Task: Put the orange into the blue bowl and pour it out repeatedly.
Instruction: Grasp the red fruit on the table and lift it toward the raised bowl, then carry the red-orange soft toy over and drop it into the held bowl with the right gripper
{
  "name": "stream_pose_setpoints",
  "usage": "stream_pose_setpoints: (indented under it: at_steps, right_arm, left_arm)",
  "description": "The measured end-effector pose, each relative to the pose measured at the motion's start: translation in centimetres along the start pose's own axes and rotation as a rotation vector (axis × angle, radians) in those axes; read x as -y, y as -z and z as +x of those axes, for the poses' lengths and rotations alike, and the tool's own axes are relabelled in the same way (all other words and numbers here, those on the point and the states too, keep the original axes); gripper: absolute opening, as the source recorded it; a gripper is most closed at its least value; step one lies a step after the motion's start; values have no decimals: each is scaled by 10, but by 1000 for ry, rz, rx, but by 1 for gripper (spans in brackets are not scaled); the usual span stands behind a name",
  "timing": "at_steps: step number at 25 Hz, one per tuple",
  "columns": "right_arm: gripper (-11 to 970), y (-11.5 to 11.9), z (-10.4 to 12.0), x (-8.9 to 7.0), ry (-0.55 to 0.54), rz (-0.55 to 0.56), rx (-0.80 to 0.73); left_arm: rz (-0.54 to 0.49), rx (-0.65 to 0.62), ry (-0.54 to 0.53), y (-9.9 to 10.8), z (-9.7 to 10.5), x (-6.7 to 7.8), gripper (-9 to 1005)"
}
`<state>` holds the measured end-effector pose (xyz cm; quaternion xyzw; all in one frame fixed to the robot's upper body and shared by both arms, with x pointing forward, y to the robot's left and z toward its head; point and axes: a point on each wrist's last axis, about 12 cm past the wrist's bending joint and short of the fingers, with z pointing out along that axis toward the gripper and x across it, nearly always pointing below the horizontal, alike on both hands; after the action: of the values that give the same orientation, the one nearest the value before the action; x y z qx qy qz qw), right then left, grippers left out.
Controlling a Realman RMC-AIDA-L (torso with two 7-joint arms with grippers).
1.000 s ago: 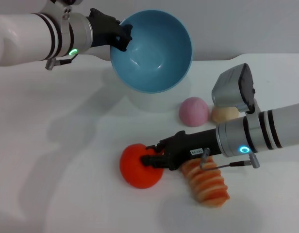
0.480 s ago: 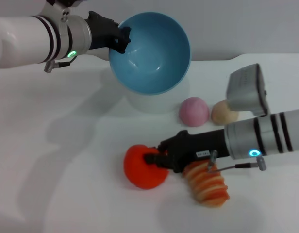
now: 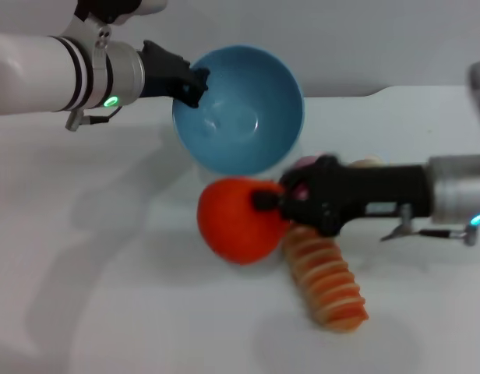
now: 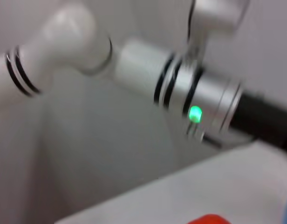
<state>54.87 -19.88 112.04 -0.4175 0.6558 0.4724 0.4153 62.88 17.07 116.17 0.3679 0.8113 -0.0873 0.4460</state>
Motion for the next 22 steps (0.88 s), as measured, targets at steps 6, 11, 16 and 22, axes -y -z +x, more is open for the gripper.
stream_pose_setpoints:
  at_steps: [6,11,16,22]
  right_arm:
    - [60,37,-20,-1,143,44,176]
    - [59,47,-25,-3,169,44,207]
    - [58,46,-22,-2,159,50,200]
    - [60,41,-8,6,88,89,181]
  left_arm:
    - [87,-103,17,7,3,3,-1]
    - [137,-212,11,15,-2,11,0]
    - [156,-259,17,19,-2,14,7]
    - [199,-307,28,21,5,22,17]
